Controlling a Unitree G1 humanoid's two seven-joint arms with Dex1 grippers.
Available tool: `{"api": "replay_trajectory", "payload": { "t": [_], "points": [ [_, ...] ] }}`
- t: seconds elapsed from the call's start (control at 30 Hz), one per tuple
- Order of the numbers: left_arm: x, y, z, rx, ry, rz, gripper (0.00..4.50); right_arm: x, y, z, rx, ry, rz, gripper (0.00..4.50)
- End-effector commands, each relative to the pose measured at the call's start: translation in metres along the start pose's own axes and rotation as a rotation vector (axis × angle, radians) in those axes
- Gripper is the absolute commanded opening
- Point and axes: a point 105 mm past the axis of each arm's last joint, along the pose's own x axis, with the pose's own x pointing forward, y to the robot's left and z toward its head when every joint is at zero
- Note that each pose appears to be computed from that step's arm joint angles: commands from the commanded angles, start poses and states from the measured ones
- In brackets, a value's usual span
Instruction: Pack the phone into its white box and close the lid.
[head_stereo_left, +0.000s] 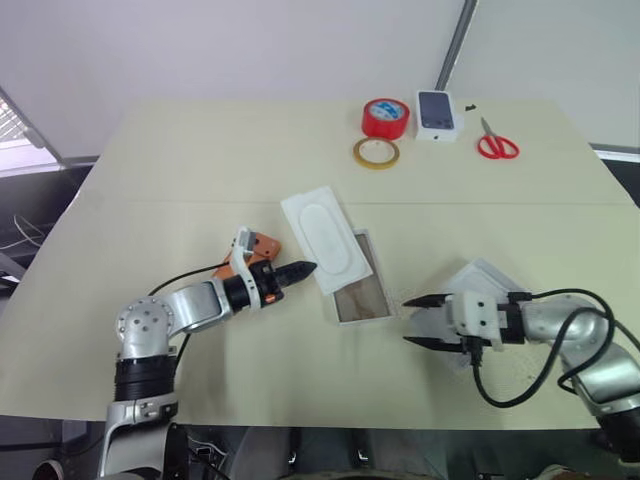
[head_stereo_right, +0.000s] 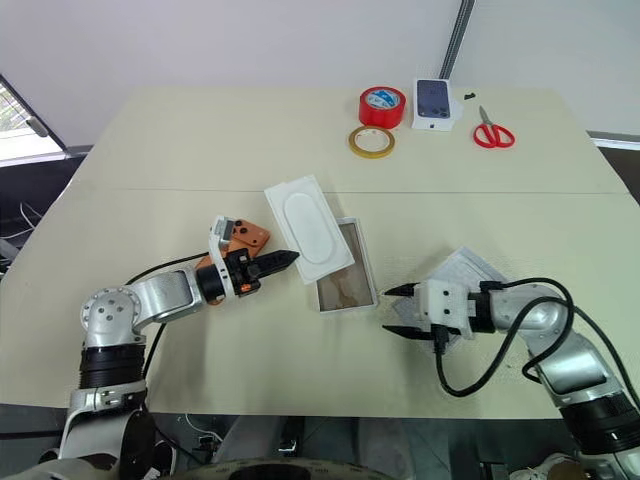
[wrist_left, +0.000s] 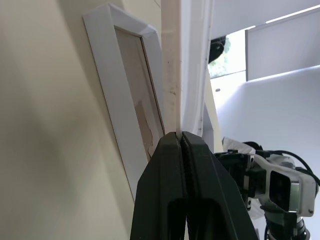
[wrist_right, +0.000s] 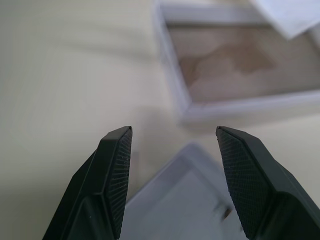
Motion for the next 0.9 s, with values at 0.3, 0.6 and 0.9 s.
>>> {"api": "replay_trajectory", "payload": {
  "t": [0.3,0.6,0.9],
  "points": [
    [0.006,-0.013,-0.014,-0.006,0.116,-0.061,0.0,-0.009,-0.04,0.015,0.0,-0.091,-0.123,2.78],
    [0.015,-0.01,-0.025,0.007,0.183,-0.045,0.0,-0.006,-0.069,0.04,0.009,-0.2,-0.189,2.78],
    [0.021,-0.01,-0.025,0.03,0.204,-0.04,2.83,0.005,-0.075,0.053,0.006,-0.26,-0.213,2.87]
  ]
}}
